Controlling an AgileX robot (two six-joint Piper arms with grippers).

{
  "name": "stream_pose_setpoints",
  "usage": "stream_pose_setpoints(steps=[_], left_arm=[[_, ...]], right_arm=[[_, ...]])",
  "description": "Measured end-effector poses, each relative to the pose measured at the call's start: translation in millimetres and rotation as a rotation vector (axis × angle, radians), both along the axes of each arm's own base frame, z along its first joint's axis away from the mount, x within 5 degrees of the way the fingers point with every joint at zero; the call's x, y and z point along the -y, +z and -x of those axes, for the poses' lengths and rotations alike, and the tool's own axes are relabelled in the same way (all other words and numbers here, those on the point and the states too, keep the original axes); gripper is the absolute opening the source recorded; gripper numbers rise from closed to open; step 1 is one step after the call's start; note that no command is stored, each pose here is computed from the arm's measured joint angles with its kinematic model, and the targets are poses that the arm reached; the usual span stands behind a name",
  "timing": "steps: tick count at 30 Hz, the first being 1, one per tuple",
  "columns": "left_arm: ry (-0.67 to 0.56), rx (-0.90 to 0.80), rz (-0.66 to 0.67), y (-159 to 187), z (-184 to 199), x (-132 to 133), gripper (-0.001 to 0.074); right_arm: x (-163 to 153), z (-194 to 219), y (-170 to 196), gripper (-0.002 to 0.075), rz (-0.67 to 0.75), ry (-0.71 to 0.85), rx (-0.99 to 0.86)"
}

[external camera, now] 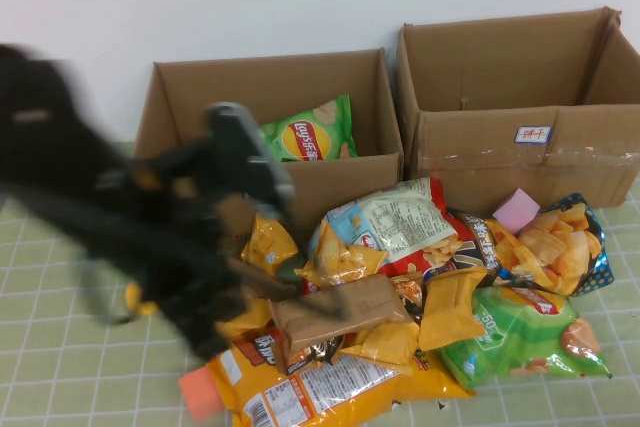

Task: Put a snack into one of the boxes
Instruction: Pick up the biscuit

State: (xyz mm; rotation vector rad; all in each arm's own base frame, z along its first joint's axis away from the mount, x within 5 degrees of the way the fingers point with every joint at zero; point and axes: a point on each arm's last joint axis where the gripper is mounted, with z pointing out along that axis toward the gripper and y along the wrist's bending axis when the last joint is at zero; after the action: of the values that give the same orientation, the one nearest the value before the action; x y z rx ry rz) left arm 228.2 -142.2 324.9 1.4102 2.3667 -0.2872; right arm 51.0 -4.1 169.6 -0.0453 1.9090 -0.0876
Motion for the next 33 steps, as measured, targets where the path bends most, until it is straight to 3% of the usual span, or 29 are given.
stream_pose_setpoints(steps=[3, 7, 10, 21, 33], left_arm=[[-0.036, -0.015, -0.054, -9.8, -16.6, 25.3, 0.0249], [-0.064, -0.061, -0.094, -30.5, -36.3, 57.8, 0.0514], [-0.056, -0.1, -0.116, -48.8, -52.5, 76.5, 0.0608], [-0.05, -0.103, -0.206, -99.8, -104.3, 106.9, 0.0606], [-0.084, -0.171, -0.23, -117.8, -107.2, 111.8, 0.0602]], right_arm=[[0.0, 0.0, 0.0, -0.0002, 0.0, 0.0, 0.0], [0.0, 0.0, 0.0, -0.0002, 0.0, 0.0, 0.0], [0.0, 0.0, 0.0, -0.0002, 0.0, 0.0, 0.0], [0.0, 0.0, 0.0, -0.0002, 0.0, 0.0, 0.0], [0.0, 0.0, 0.0, -0.0002, 0.0, 0.0, 0.0]])
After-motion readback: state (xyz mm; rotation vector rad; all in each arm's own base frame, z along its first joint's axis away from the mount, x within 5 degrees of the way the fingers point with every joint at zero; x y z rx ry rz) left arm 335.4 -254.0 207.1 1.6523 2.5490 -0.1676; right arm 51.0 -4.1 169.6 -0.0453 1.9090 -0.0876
